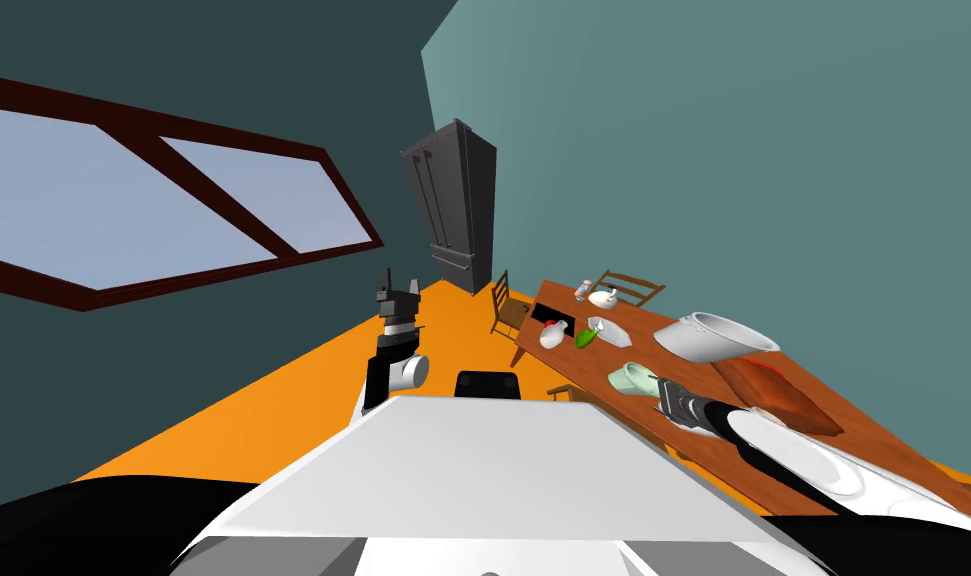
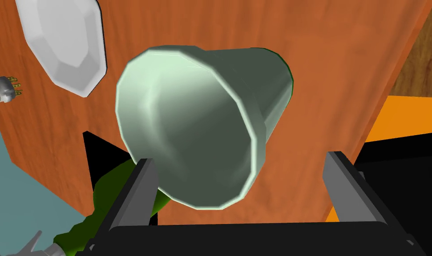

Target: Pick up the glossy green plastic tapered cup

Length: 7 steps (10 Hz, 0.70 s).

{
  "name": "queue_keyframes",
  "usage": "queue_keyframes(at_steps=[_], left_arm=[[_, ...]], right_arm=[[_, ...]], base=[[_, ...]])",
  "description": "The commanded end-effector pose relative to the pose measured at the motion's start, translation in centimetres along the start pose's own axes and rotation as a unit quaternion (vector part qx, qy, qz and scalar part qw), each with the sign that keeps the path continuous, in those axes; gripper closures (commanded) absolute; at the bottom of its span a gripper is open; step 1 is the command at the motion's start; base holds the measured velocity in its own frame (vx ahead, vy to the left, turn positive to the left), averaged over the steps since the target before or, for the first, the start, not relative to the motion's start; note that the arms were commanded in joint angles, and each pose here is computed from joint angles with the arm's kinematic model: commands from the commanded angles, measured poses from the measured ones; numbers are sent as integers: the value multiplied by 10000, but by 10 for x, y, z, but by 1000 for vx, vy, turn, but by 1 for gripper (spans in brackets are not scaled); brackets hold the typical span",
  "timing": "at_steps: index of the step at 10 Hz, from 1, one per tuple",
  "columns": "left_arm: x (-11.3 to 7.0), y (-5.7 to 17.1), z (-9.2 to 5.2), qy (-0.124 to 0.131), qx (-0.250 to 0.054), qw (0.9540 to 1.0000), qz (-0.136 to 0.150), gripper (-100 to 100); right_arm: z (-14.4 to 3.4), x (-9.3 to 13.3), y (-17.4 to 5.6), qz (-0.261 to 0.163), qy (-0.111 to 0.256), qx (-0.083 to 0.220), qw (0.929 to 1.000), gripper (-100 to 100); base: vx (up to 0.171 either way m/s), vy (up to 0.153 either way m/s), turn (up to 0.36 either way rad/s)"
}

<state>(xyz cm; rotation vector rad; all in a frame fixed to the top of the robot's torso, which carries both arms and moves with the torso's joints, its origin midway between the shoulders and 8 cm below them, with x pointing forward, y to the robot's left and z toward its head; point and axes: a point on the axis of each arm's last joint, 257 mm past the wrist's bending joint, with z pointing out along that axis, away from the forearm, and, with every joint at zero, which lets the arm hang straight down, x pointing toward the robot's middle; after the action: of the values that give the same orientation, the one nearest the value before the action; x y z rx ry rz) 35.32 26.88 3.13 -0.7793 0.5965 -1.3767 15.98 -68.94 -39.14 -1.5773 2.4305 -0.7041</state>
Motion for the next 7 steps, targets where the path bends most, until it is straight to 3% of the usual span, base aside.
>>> queue_keyframes(at_steps=[1, 3, 5, 6, 7], left_arm=[[0, 0, 0, 0, 0, 10000, 0, 0], [0, 0, 0, 0, 0, 10000, 0, 0], [0, 0, 0, 0, 0, 10000, 0, 0], [0, 0, 0, 0, 0, 10000, 0, 0], [0, 0, 0, 0, 0, 10000, 0, 0]], right_arm=[[-1, 4, 1, -87, 78, -43, 9999, -100], [-3, 22, 18, -279, 277, -239, 9989, -100], [-3, 21, 20, -236, 262, -243, 9991, -100], [-3, 21, 21, -254, 267, -254, 9990, 0], [2, 23, 34, -213, 288, -258, 9990, -100]], base=[[33, -4, 19], [28, 6, 46], [16, 3, 17], [0, 0, 0], [29, -21, 70]])
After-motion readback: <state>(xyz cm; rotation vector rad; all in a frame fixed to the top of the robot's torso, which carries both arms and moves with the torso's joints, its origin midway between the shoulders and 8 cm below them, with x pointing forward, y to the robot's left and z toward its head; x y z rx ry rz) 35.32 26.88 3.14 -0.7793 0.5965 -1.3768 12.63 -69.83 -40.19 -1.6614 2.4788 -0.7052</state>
